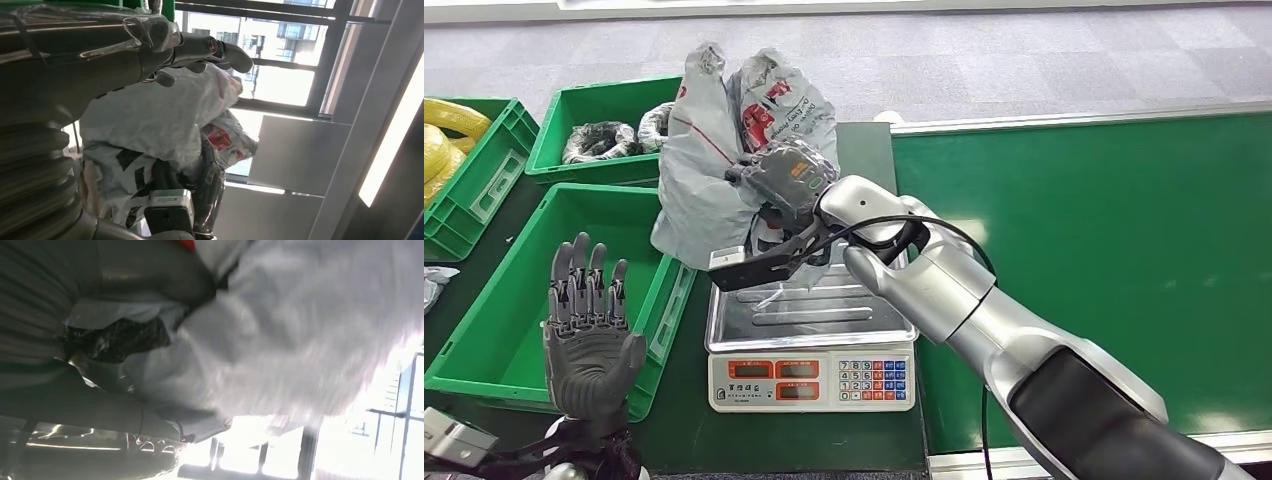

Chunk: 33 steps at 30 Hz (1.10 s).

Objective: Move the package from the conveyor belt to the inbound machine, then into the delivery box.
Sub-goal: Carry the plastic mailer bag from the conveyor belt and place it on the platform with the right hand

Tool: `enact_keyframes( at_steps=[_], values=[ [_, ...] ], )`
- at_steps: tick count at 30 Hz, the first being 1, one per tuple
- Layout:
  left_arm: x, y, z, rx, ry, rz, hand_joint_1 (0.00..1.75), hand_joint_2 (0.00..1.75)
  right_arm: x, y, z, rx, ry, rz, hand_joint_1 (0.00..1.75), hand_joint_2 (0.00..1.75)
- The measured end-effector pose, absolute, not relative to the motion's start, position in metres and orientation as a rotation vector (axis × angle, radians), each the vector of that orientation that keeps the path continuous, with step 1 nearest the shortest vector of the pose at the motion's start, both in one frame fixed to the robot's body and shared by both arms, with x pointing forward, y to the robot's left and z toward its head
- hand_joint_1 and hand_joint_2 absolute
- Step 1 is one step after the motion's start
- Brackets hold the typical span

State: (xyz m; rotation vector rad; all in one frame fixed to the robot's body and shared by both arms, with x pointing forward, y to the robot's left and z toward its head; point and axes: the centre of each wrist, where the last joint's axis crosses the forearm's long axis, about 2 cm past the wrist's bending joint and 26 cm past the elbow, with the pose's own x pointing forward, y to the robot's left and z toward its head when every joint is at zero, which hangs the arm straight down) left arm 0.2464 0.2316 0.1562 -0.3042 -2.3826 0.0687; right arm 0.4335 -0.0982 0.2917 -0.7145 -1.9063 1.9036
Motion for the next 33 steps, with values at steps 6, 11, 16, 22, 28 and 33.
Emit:
enact_keyframes(
  at_steps=[6, 11, 16, 22, 28, 33],
  values=[
    [0.246, 0.232, 0.156, -0.304, -2.382, 0.064, 0.0, 1.75, 0.432, -0.102, 0.282, -0.703, -1.882, 1.917, 0.0, 1.75],
    [0.246, 0.232, 0.156, -0.303, -2.382, 0.063, 0.0, 1.75, 0.432, -0.105, 0.278, -0.7, -1.872, 1.919, 0.0, 1.75],
    [0.246, 0.233, 0.155, -0.289, -2.38, 0.069, 0.0, 1.75, 0.431, -0.106, 0.277, -0.69, -1.874, 1.906, 0.0, 1.75],
    [0.243, 0.234, 0.156, -0.271, -2.384, 0.071, 0.0, 1.75, 0.43, -0.106, 0.279, -0.698, -1.887, 1.897, 0.0, 1.75],
    [0.239, 0.234, 0.159, -0.255, -2.398, 0.073, 0.0, 1.75, 0.429, -0.106, 0.283, -0.722, -1.906, 1.882, 0.0, 1.75],
    [0.238, 0.236, 0.162, -0.184, -2.416, 0.018, 0.0, 1.75, 0.429, -0.117, 0.298, -0.903, -1.98, 1.769, 0.0, 1.75]
  ],
)
